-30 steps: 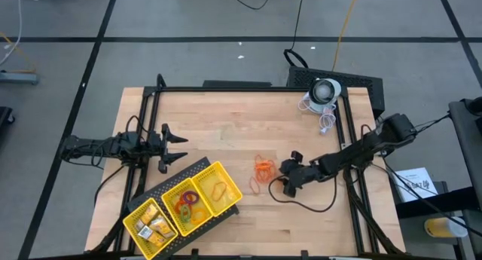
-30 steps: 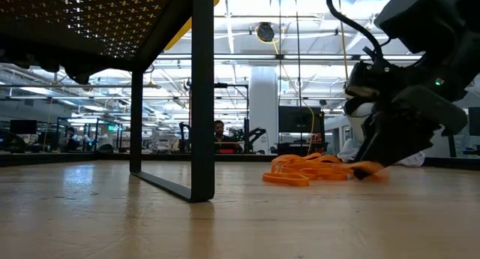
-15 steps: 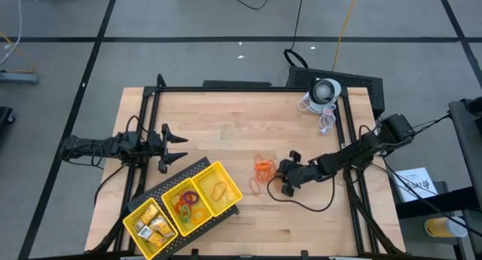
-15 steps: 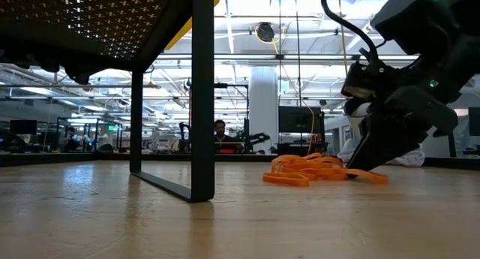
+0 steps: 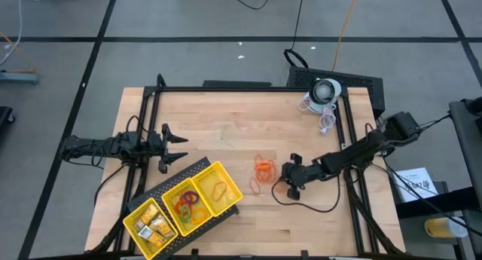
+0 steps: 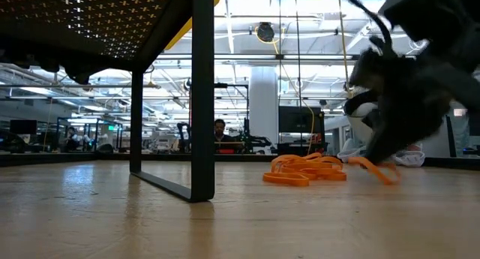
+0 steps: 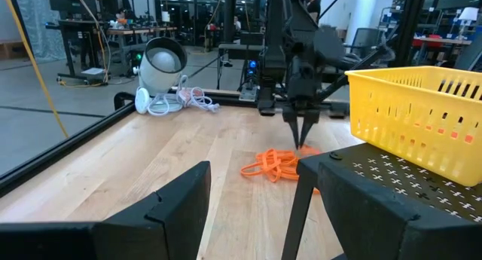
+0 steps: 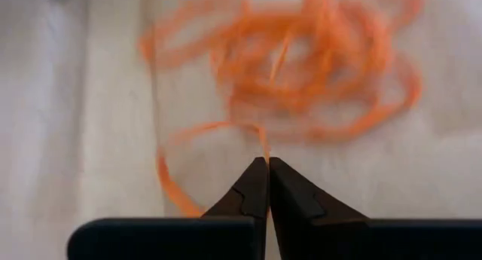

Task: Pick & Place Office Desk Supplies
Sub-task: Put the orange rubber band into the right yellow bin on the shelf

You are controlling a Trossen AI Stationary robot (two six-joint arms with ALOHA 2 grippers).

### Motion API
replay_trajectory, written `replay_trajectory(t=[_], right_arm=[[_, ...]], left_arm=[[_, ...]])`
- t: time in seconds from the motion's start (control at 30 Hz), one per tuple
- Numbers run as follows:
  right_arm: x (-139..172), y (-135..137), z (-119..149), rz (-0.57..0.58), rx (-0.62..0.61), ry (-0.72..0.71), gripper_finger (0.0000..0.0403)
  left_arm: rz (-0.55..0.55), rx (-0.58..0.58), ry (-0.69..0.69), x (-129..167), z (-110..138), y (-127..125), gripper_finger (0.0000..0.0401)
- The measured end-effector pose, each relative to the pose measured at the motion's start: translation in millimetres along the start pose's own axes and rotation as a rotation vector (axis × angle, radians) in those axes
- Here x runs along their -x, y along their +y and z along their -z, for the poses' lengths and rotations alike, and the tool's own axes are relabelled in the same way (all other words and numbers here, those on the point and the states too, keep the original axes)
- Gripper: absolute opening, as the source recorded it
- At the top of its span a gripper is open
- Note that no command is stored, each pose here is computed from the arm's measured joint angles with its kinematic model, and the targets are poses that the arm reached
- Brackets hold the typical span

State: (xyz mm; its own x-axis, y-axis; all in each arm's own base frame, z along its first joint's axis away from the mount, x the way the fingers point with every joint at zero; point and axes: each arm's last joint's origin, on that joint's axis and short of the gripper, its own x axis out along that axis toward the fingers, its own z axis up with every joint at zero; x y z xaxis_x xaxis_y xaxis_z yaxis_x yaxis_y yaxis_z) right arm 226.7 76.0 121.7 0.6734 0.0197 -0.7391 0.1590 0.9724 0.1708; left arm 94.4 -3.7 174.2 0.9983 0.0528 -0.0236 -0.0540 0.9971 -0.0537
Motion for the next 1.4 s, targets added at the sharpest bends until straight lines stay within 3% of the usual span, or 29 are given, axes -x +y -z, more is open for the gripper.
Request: replay_trajectory(t=[0.53, 0.83, 1.1, 1.4], right_arm=[[27.7, 14.2, -54.6, -0.136, 0.153, -0.539, 0.0001], [44.7, 11.3, -84.5, -0.284, 0.249, -0.84, 0.0], [57.1, 22.3, -126.4, -0.411, 0.336, -0.85, 0.0], [79.4, 39.2, -170.4, -0.396, 0.494, -0.883, 0.0]], left_arm=[[-0.001, 0.0, 0.0, 0.0, 0.0, 0.0, 0.0255], [0.0, 0.0, 0.0, 0.0, 0.0, 0.0, 0.0255], [-0.001, 0.0, 0.0, 0.0, 0.0, 0.0, 0.0255], [-0.001, 0.0, 0.0, 0.0, 0.0, 0.0, 0.0255]])
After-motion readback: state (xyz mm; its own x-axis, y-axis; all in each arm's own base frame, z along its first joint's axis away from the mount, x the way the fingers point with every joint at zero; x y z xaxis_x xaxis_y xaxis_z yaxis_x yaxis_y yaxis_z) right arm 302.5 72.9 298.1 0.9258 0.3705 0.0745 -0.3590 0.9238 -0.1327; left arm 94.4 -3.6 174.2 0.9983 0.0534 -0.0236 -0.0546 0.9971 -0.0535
